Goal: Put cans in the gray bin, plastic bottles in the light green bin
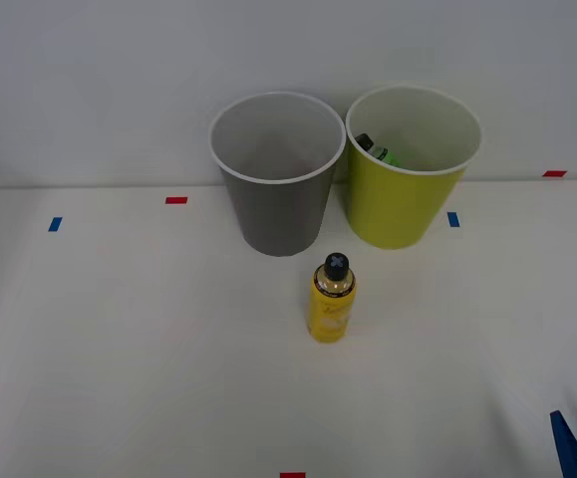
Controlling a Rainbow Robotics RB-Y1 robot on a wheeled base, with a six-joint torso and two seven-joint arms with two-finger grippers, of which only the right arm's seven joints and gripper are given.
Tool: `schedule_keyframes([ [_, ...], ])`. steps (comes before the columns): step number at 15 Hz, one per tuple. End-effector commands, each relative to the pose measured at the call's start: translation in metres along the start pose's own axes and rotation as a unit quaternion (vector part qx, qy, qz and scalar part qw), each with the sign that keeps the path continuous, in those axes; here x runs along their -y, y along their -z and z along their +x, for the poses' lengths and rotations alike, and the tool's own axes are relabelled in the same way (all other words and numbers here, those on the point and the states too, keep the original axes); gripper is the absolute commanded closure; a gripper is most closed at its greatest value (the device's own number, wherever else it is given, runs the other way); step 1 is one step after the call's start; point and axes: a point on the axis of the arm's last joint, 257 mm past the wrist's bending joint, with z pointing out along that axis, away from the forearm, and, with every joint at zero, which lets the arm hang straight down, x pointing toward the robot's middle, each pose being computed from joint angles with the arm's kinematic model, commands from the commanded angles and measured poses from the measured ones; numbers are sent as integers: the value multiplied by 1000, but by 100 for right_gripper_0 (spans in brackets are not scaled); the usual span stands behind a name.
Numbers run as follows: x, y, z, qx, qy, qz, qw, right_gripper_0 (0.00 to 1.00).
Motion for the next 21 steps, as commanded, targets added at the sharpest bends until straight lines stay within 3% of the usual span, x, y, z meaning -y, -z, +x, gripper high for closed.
schedule_keyframes([
  [1, 4, -7, -2, 0, 17, 1, 1000, 0],
  [10, -10, -30, 10, -18, 59, -34, 998, 0],
  [12, -20, -35, 17, -18, 38, -37, 998, 0],
  [16, -74, -66, 27, 12, -52, -64, 997, 0],
  [17, -77, -67, 26, 20, -54, -62, 996, 0],
  [18, -71, -67, 22, 28, -23, -54, 998, 0],
  [21, -54, -57, 23, 21, -4, -29, 999, 0],
])
